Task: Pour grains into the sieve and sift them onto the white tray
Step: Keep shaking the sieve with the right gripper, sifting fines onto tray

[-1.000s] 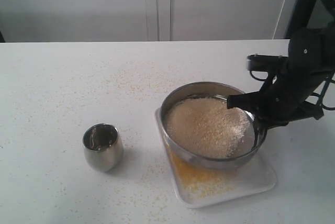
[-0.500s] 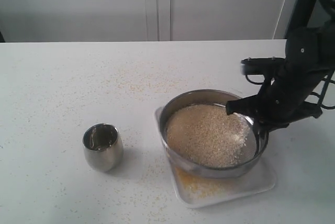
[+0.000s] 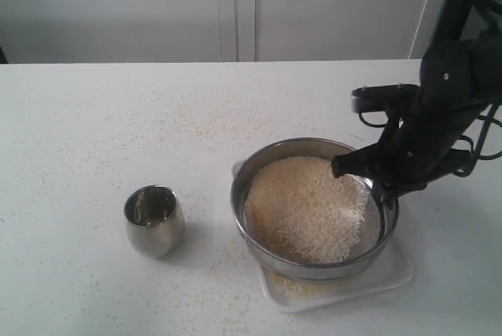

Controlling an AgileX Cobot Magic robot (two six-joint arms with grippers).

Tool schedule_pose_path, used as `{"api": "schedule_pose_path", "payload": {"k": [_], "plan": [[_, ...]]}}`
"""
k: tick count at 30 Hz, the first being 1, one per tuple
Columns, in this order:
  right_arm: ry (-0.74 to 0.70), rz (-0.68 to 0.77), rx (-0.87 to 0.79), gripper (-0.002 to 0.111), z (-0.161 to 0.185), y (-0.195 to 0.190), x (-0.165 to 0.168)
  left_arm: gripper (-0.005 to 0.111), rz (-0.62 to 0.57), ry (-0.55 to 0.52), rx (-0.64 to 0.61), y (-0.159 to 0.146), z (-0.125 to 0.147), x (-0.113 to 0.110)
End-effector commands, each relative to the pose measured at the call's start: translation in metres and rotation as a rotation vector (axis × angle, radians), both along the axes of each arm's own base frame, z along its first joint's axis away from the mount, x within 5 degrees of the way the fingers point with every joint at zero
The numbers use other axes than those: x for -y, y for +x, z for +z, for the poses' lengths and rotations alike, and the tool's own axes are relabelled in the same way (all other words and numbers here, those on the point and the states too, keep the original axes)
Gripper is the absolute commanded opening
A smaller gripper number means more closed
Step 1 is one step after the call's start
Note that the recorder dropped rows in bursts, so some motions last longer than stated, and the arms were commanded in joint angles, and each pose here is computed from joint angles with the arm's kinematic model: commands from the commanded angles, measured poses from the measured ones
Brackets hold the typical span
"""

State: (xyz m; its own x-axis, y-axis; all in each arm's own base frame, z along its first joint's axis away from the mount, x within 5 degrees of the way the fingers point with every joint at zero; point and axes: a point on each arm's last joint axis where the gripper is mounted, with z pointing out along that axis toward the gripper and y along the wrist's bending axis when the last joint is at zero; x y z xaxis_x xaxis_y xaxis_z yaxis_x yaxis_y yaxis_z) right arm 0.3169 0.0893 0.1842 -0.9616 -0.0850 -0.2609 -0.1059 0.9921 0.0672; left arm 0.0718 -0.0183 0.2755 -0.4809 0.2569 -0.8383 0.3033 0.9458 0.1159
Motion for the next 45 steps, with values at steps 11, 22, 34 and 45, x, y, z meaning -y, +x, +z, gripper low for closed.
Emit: {"api": "schedule_pose_path", "payload": {"k": [11,22,34,45], "plan": [[0.091,-0.003,0.019,0.0,0.006,0.0,-0.008,0.0,-0.011,-0.007,-0.006,-0.001,-0.001,0.001],[0.124,-0.077,0.04,0.0,0.008,0.004,-0.005,0.0,-0.011,-0.007,-0.006,-0.001,-0.001,0.001],[0.136,-0.111,0.004,0.0,0.006,0.003,-0.001,0.0,-0.011,-0.007,-0.006,-0.001,-0.001,0.001],[0.145,-0.345,0.058,0.0,0.008,0.012,0.015,0.0,-0.011,-0.007,-0.006,-0.001,-0.001,0.001]]}}
